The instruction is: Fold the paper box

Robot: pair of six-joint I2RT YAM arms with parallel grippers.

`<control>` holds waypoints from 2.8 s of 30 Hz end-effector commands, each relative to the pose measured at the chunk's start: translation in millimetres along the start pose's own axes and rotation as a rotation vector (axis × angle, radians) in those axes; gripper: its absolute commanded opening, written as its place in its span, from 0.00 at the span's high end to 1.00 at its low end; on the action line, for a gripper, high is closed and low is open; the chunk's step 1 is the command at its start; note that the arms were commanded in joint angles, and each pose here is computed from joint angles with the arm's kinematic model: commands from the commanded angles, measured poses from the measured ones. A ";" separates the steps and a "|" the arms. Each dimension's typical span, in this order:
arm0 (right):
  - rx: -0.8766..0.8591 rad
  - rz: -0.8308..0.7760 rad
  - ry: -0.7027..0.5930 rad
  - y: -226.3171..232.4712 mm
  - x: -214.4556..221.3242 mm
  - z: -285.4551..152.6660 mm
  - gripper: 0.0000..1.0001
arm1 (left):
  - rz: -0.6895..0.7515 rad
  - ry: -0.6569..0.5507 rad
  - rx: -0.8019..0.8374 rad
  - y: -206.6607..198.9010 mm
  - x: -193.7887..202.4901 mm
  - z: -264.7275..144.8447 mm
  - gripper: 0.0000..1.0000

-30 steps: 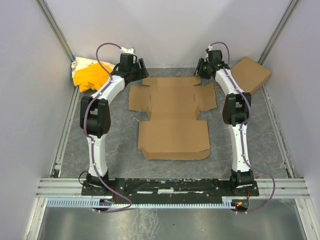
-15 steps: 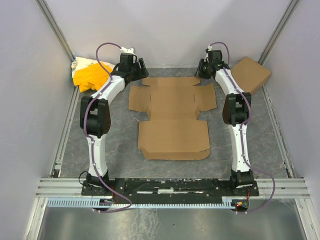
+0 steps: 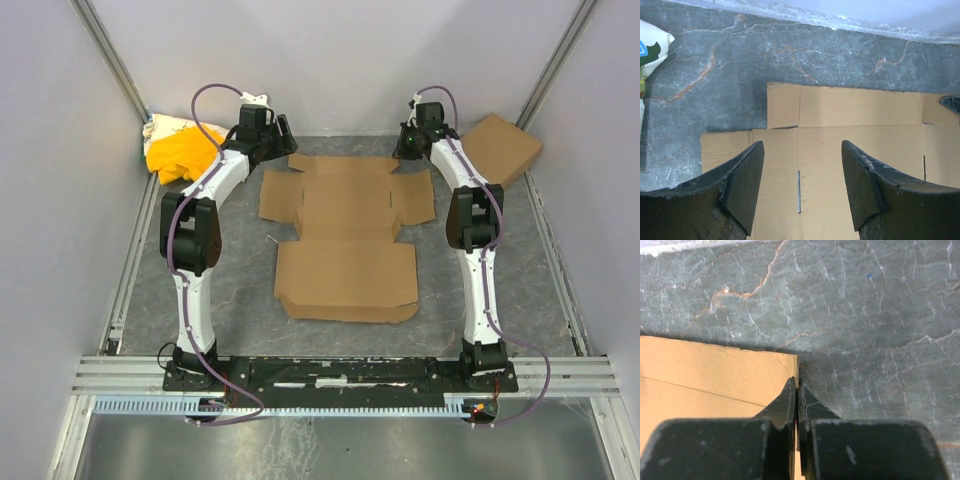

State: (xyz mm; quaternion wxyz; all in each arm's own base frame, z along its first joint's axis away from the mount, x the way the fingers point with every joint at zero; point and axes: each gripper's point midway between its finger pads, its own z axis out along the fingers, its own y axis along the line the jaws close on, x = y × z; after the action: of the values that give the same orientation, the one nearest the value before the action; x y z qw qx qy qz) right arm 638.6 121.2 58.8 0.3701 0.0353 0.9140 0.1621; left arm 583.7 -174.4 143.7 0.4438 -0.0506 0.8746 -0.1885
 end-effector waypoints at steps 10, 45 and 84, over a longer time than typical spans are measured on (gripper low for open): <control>-0.137 -0.218 -0.218 51.0 -44.0 -115.8 0.98 | 0.083 -0.090 0.208 -55.8 -50.1 -56.1 0.26; -0.117 -0.310 -0.690 82.1 -12.6 -265.5 0.98 | 0.387 0.038 -0.021 -50.0 13.8 -196.2 0.37; -0.153 -0.322 -0.665 87.4 -2.1 -278.3 0.98 | 0.448 0.041 0.059 -61.7 15.8 -180.6 0.43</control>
State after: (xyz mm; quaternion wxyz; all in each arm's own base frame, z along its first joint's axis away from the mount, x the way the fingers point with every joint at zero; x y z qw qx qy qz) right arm 448.8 127.8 250.9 0.6447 -0.0794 0.7466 0.1435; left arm 418.7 -180.9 217.2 0.4102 0.1431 0.8943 -0.1072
